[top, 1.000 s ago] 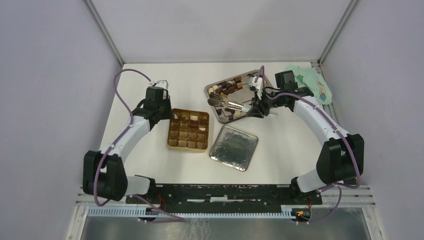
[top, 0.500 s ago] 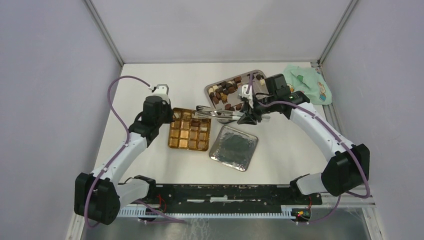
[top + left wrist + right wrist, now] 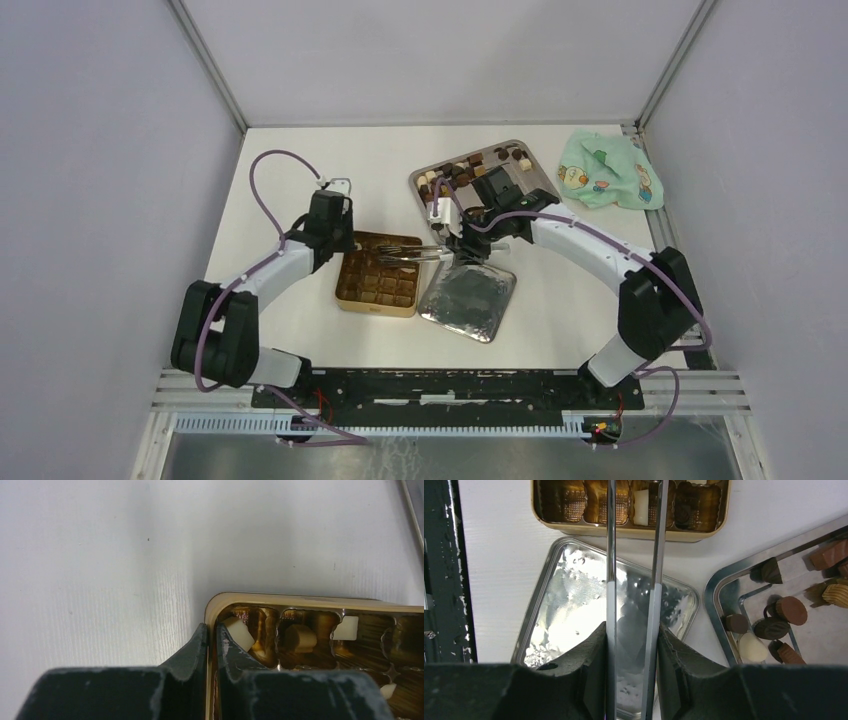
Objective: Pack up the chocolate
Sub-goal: Place the fake chocolate in the packing box, then pick up the fake chocolate from the plate.
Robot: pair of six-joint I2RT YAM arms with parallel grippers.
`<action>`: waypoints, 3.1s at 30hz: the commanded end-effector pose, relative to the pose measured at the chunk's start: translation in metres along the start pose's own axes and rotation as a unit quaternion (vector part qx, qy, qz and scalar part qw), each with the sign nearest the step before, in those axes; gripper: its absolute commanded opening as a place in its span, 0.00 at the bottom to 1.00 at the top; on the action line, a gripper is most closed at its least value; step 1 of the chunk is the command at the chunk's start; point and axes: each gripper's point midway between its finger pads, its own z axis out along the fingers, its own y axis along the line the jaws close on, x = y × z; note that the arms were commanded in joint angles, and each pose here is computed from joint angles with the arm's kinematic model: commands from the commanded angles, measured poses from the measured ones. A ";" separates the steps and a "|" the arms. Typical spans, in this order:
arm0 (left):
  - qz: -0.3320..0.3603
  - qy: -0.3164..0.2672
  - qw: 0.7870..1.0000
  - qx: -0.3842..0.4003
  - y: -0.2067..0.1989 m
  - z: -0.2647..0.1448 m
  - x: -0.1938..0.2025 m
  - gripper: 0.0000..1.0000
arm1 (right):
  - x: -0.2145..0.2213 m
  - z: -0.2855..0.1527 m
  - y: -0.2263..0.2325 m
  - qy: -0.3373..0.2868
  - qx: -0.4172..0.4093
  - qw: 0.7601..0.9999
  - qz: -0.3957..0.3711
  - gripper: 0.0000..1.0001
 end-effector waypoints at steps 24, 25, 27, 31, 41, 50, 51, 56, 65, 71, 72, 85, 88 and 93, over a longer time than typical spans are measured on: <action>-0.138 -0.154 0.978 0.024 0.001 -0.127 -0.089 0.73 | -0.027 0.033 -0.030 0.020 0.010 1.000 -0.005 0.18; -0.147 -0.159 0.976 0.032 0.000 -0.134 -0.089 0.74 | -0.027 0.034 -0.030 0.020 0.009 1.000 -0.004 0.21; -0.162 -0.168 0.971 0.051 -0.004 -0.147 -0.089 0.75 | -0.026 0.035 -0.029 0.022 0.008 1.000 -0.002 0.26; -0.197 -0.181 0.959 0.094 -0.015 -0.166 -0.086 0.76 | -0.026 0.035 -0.026 0.019 0.002 1.000 0.001 0.33; -0.278 -0.231 0.915 0.177 -0.026 -0.200 -0.075 0.84 | -0.037 0.033 -0.024 0.004 -0.007 1.000 0.004 0.39; -0.312 -0.240 0.886 0.246 -0.042 -0.223 -0.077 0.84 | -0.035 0.034 -0.023 0.006 -0.009 1.000 0.006 0.43; -0.315 -0.241 0.883 0.252 -0.044 -0.225 -0.078 0.84 | -0.034 0.034 -0.024 0.007 -0.009 1.000 0.007 0.43; -0.314 -0.240 0.876 0.276 -0.051 -0.229 -0.078 0.84 | -0.043 0.022 -0.021 -0.012 -0.011 1.000 0.003 0.39; -0.306 -0.217 0.871 0.317 -0.068 -0.215 -0.069 0.85 | -0.029 -0.036 -0.039 -0.066 0.034 0.997 0.028 0.37; -0.307 -0.227 0.859 0.342 -0.074 -0.217 -0.072 1.00 | 0.028 -0.084 -0.083 -0.062 0.117 0.986 0.099 0.37; -0.307 -0.222 0.858 0.347 -0.076 -0.215 -0.070 1.00 | 0.040 -0.094 -0.091 -0.053 0.134 0.983 0.110 0.37; -0.313 -0.207 0.863 0.340 -0.077 -0.204 -0.063 1.00 | 0.160 -0.143 -0.120 0.108 0.189 0.969 0.116 0.37; -0.315 -0.200 0.863 0.339 -0.077 -0.201 -0.060 1.00 | 0.171 -0.144 -0.121 0.134 0.188 0.968 0.096 0.38; -0.318 -0.199 0.863 0.339 -0.077 -0.200 -0.059 0.99 | 0.182 -0.143 -0.128 0.157 0.184 0.967 0.084 0.38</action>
